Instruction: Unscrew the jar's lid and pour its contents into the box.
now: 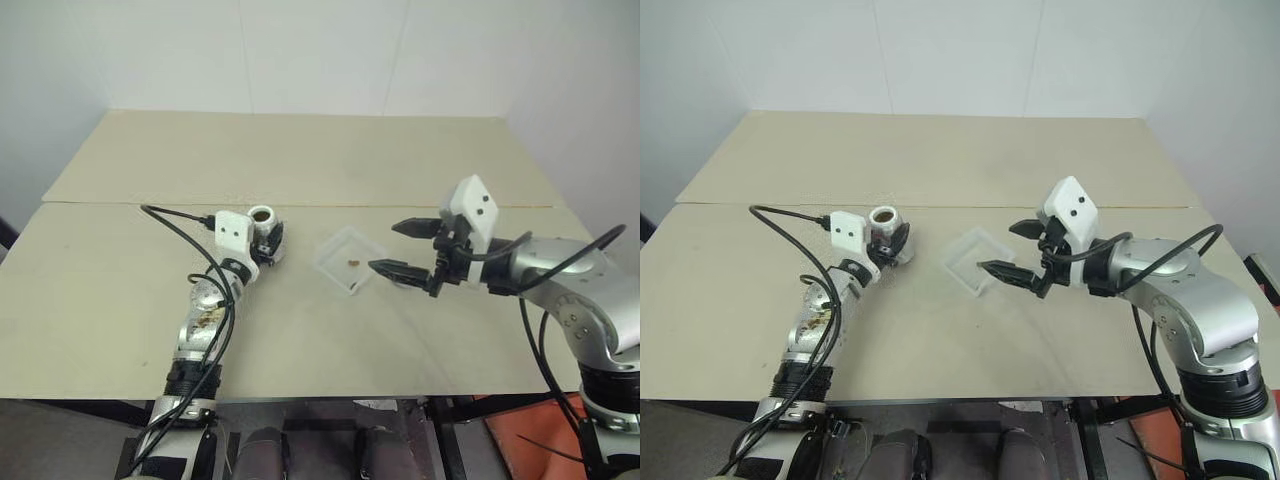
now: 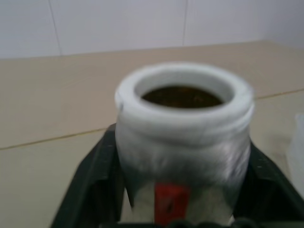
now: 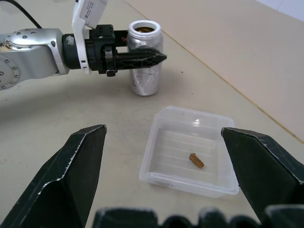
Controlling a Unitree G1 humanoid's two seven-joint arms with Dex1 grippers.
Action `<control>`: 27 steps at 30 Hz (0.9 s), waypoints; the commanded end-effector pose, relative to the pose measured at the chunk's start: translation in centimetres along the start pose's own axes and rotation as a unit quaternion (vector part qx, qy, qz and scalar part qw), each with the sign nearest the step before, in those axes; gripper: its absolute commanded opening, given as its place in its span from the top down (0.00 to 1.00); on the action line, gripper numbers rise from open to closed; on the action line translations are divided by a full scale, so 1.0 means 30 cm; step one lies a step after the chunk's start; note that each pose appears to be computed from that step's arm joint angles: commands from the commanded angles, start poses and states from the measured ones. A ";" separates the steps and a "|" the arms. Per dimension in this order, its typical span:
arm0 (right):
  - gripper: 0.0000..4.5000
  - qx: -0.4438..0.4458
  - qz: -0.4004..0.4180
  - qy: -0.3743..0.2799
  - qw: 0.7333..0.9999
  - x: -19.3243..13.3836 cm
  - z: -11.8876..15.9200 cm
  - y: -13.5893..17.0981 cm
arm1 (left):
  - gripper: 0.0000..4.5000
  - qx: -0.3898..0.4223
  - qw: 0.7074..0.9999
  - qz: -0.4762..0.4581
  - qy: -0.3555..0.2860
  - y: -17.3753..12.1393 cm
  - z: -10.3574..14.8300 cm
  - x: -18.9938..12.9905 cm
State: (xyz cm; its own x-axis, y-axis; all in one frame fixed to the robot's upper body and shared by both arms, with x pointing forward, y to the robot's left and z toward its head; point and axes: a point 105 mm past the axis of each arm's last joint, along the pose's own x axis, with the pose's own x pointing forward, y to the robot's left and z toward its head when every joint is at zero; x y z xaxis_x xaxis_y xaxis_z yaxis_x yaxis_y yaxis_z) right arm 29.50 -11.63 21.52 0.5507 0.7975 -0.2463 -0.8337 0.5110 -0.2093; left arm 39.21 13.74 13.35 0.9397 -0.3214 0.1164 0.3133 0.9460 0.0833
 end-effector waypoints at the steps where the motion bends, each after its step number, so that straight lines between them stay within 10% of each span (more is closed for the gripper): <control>1: 0.00 -0.023 -0.003 -0.020 1.000 -0.007 0.042 0.004 | 0.04 0.026 1.000 -0.009 -0.014 -0.002 0.020 -0.007; 18: 0.00 -0.013 -0.020 -0.014 1.000 -0.022 0.024 -0.007 | 0.01 0.089 0.987 -0.115 0.068 0.019 0.045 -0.258; 27: 0.00 -0.025 -0.016 -0.009 1.000 -0.039 0.010 -0.007 | 0.01 0.142 0.950 -0.277 0.028 0.064 0.284 -0.431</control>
State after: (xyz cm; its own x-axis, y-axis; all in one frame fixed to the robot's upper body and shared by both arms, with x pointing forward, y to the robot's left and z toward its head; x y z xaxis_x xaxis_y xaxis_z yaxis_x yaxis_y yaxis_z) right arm 29.20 -12.22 20.52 0.5594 0.7836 -0.2703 -0.8288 0.5239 -0.1964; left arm 27.69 19.49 17.64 0.7026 -0.6997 -0.1297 0.6966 0.6390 0.3263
